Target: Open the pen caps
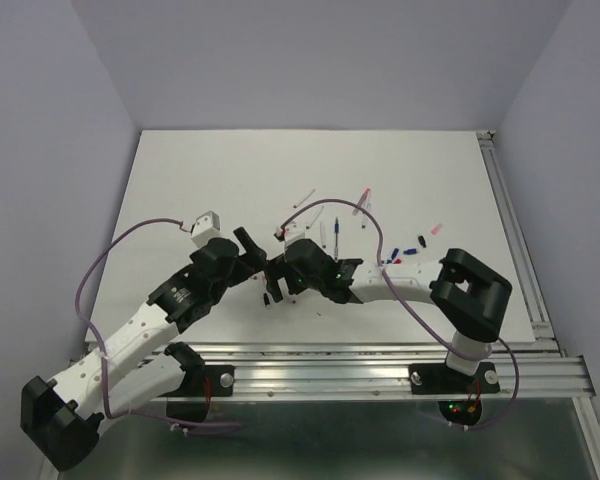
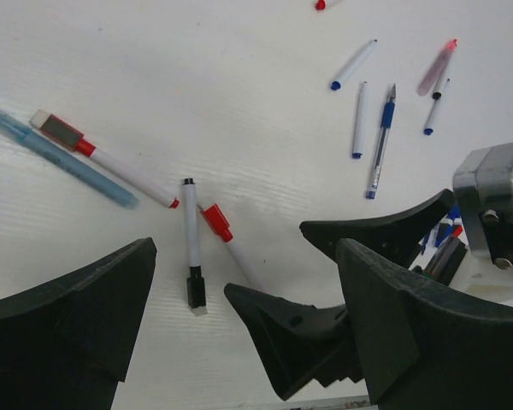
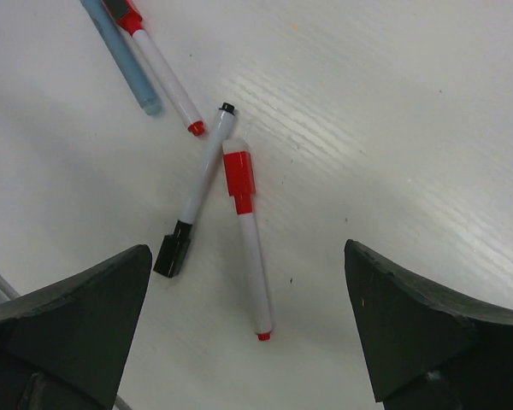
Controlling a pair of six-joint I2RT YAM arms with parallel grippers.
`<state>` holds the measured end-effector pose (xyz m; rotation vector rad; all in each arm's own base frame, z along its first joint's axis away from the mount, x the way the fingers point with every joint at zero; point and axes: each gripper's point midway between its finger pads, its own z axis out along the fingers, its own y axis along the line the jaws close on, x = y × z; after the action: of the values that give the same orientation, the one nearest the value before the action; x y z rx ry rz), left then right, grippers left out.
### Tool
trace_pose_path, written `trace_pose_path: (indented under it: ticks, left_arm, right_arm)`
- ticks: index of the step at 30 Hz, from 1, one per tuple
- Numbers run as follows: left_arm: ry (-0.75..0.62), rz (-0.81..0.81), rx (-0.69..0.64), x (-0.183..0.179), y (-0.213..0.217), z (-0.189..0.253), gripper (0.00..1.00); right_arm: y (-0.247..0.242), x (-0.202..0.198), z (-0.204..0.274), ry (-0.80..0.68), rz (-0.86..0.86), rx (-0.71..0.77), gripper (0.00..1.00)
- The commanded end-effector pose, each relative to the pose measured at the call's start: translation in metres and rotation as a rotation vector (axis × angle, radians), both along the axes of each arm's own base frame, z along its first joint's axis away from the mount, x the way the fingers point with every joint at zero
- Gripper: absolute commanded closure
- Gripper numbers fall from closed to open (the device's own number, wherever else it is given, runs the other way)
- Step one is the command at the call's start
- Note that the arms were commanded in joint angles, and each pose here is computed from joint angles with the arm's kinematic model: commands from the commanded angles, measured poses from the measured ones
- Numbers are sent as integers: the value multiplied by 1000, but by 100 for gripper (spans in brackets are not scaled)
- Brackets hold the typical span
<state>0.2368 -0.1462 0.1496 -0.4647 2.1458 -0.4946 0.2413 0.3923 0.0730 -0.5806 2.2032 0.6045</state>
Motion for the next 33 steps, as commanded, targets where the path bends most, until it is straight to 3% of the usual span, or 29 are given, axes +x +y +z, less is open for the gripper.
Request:
trace_pose_path:
  ticks: [1,6,18,20,24,29,33]
  left_arm:
    - [19,181,4,-9,36,-8,1]
    - [4,200,-5,-13,42,-4,1]
    - [7,186,-6,-11,38,-2,1]
    - [3,188,-12,-11,38,-2,1]
    - [9,194,-17,-12,38,-4,1]
    - [12,203,-10,-12,41,-4,1]
    - [12,203,-10,-12,40,-4,1]
  right_arm:
    - [28,24,5,-97,51,-60,4]
    - [31,37,-8,-108,17,-126,17]
    - [33,24,-27,-82,113,-147,31]
    - [32,27,-31,-89,108,-167,32]
    - [31,32,-39,-87,89,-191,43]
    - [32,31,-49,-64,85,-201,46]
    - [31,31,-53,-53,57,-196,59]
